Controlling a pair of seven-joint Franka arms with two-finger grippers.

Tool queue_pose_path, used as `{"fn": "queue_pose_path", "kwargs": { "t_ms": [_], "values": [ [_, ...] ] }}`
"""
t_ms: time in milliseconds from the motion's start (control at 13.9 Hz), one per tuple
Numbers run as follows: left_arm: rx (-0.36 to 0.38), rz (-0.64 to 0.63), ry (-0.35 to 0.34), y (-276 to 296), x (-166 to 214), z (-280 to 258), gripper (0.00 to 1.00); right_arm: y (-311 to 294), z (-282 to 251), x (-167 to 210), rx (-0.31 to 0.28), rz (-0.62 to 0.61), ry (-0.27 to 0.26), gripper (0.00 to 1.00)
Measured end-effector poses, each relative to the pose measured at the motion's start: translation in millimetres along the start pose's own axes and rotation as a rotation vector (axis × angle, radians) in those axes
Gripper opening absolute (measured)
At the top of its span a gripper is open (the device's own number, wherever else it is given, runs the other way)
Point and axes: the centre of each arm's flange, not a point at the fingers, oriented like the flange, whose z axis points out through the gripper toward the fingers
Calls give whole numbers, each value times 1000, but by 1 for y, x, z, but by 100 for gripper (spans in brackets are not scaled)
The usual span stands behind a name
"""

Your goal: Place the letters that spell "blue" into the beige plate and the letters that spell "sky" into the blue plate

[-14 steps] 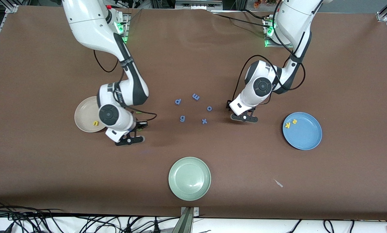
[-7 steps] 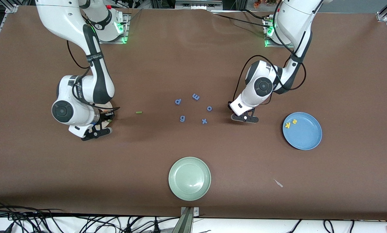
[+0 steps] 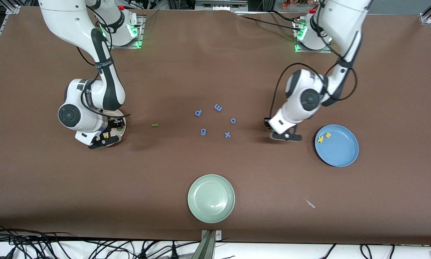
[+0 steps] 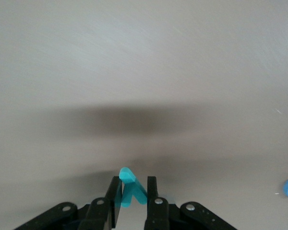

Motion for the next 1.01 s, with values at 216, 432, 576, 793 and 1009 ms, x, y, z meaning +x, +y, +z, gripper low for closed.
{"fn": "queue_pose_path", "kwargs": {
  "t_ms": [216,432,576,793,1009],
  "values": [
    [-12,59,28,-107,15,-38,26,-22,-25,7,15,149,3,97],
    [-13,107,36,-202,10,-44,26,-57,-27,10,7,263,6,100],
    [-10,98,30,-232,5,-41,26,-83,-27,13,16,328,22,100],
    [15,133,30,-232,6,-32,38,-107,-22,16,48,467,35,100],
    [35,138,76,-232,12,-35,68,-115,-20,16,49,489,32,100]
  ]
}}
